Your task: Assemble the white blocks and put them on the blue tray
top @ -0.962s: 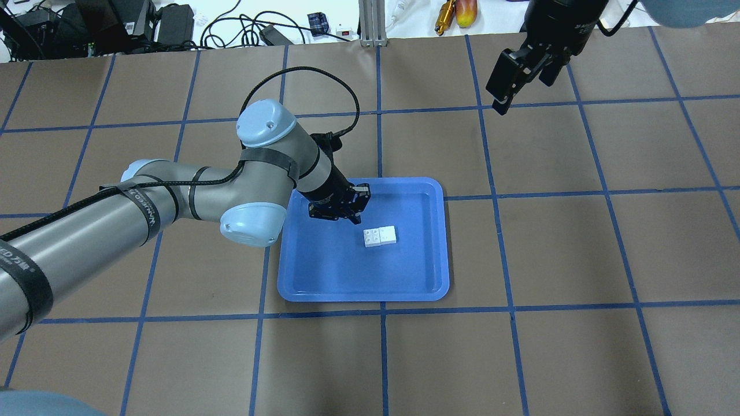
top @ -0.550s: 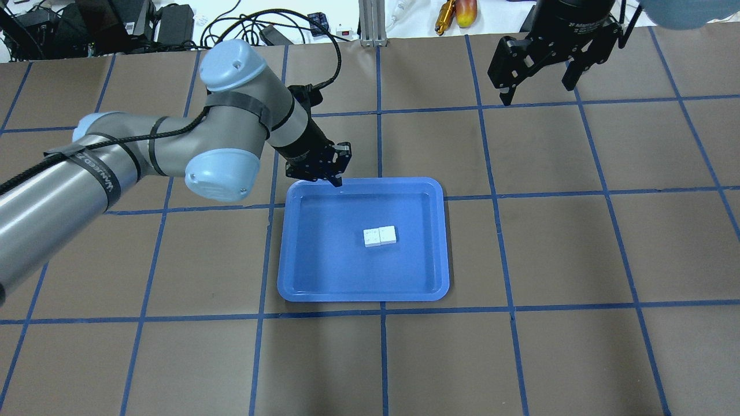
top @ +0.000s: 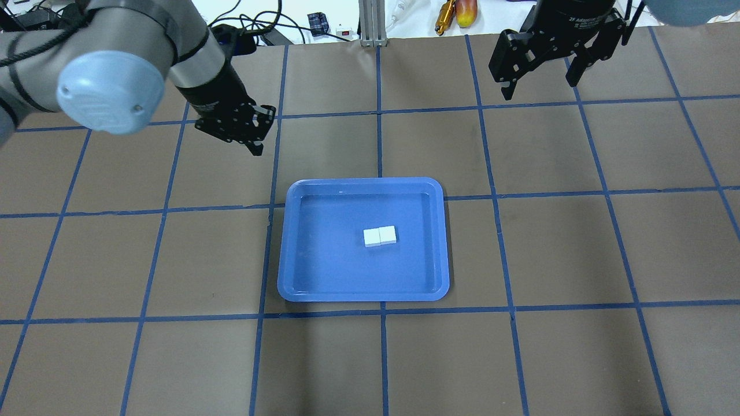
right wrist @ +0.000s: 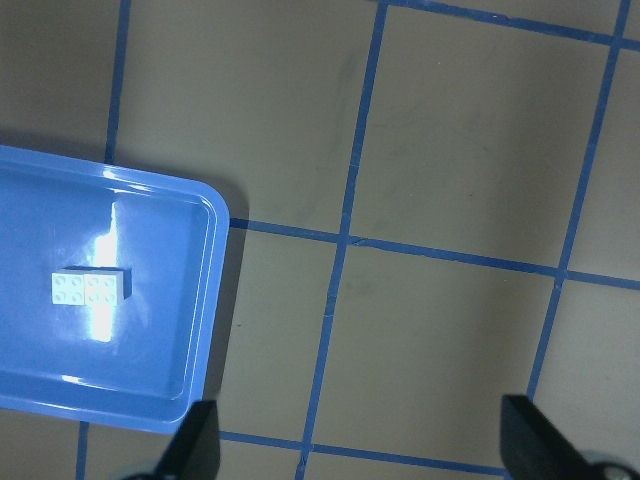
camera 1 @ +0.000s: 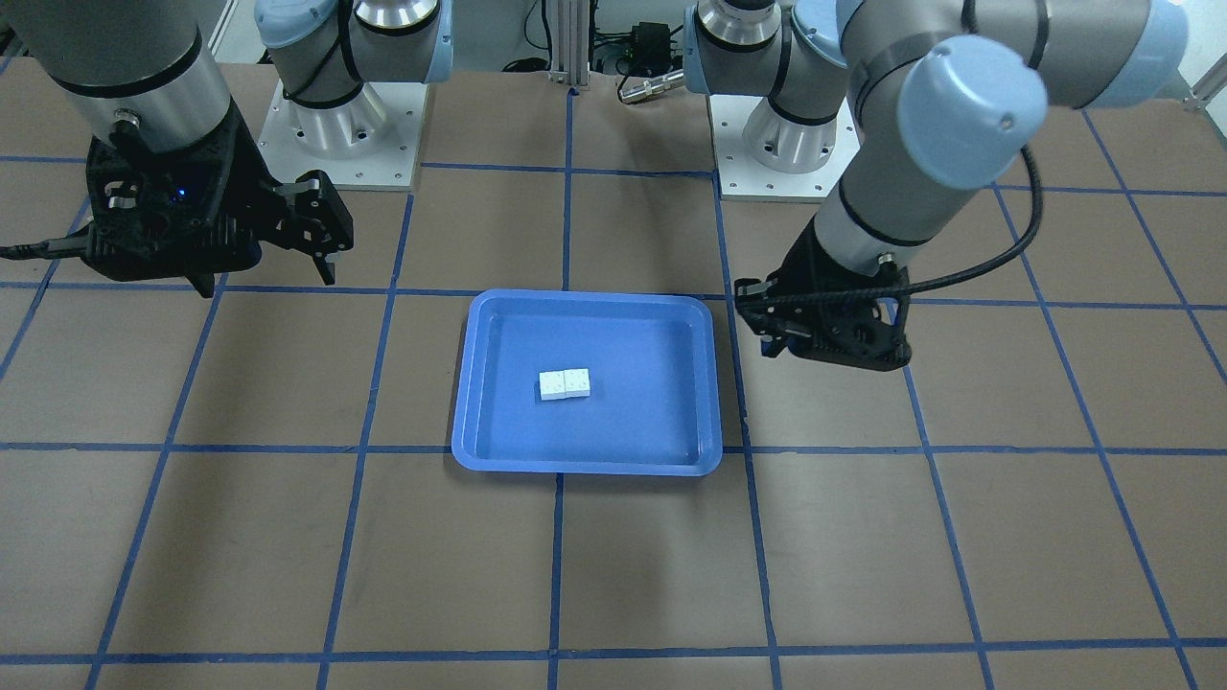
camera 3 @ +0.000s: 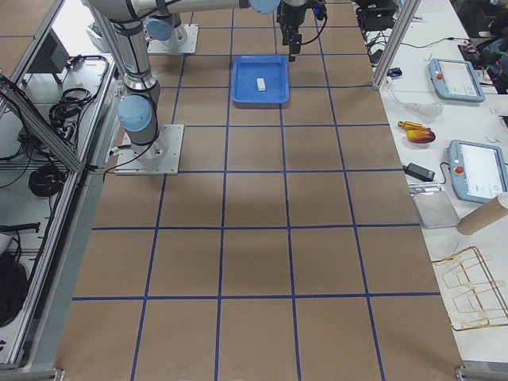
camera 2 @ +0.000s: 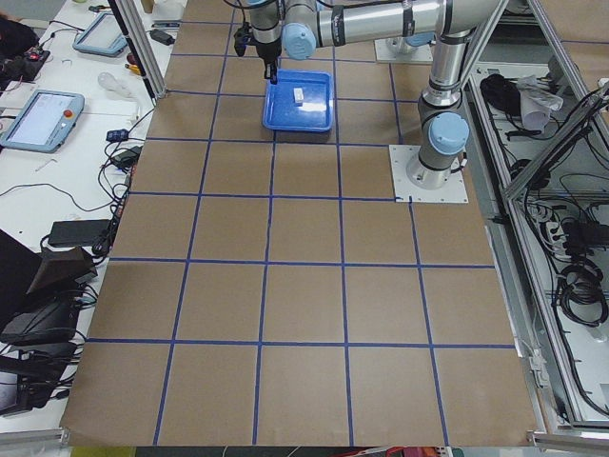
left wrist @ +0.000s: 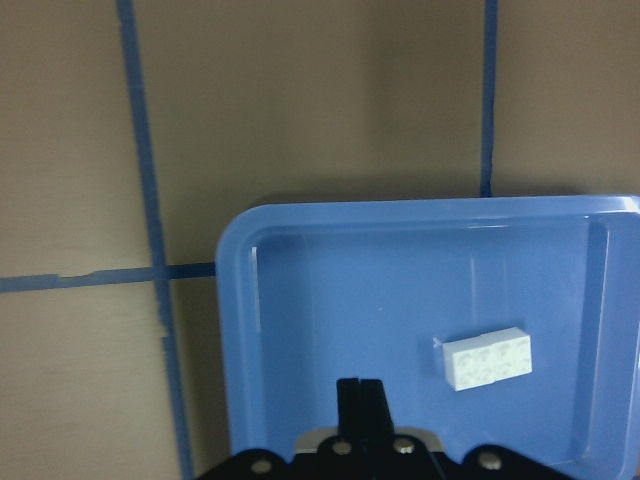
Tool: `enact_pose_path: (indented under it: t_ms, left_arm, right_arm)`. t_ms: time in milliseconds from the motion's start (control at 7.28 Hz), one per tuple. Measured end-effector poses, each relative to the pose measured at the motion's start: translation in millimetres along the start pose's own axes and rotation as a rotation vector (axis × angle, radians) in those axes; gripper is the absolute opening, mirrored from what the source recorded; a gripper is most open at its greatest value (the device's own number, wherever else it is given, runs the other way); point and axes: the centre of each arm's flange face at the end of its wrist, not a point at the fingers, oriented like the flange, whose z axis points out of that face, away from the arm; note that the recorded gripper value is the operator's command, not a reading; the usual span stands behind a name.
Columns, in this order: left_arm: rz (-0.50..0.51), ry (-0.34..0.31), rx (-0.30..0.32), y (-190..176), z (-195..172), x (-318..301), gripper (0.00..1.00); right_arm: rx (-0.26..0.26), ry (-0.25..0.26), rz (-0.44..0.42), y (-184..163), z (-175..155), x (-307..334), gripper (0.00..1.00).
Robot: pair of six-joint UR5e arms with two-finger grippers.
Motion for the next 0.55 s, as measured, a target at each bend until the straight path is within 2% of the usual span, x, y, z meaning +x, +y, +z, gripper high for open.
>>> enact_pose_path:
  t_ms: [137,275,550]
  left_arm:
    - [0.017,-0.042,0.002,14,-31,-14,0.7]
    - [0.022,-0.075,0.011,29,-53,-18,1.0]
    - [0.005,-0.118,0.039,45,-71,-20,1.0]
  right_arm:
    - [0.009,0.003,0.0,-1,0,0,1.0]
    - [0.018,0.004,-0.001,-4,1,1,1.0]
    - [0.022,0.005,-0.001,-5,2,1,1.0]
